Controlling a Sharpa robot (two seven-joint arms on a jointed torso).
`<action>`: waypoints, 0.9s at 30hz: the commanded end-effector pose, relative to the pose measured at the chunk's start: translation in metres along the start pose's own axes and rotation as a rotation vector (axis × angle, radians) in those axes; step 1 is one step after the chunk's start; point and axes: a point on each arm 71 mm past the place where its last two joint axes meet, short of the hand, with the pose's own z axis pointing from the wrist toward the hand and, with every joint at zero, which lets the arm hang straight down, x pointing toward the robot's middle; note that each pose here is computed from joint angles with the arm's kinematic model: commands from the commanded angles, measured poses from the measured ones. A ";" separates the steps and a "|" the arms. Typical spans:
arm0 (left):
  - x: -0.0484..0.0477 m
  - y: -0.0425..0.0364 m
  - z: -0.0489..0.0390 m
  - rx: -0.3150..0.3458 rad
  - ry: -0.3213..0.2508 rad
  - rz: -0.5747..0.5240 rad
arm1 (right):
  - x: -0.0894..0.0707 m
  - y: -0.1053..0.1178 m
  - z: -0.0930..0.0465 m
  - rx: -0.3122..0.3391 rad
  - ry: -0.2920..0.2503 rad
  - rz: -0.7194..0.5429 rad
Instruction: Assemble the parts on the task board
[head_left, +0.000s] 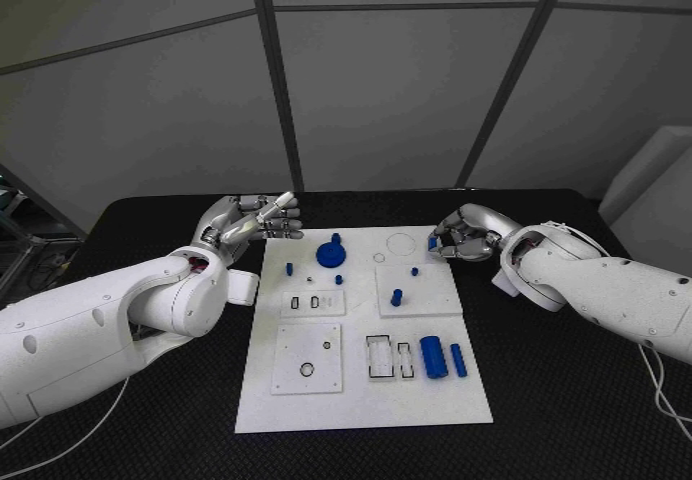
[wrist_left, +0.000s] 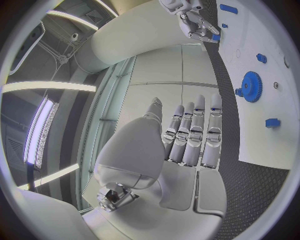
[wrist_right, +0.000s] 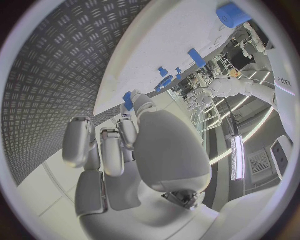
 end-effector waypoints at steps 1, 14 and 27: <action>-0.0002 -0.0018 -0.0001 0.009 0.011 -0.003 | -0.003 0.012 -0.003 -0.003 -0.057 0.034; -0.0039 0.0003 0.0026 0.003 0.000 0.001 | 0.025 0.097 -0.003 -0.141 -0.008 0.074; -0.0064 0.0016 0.0049 0.002 -0.009 0.005 | 0.063 0.157 0.012 -0.228 0.069 0.007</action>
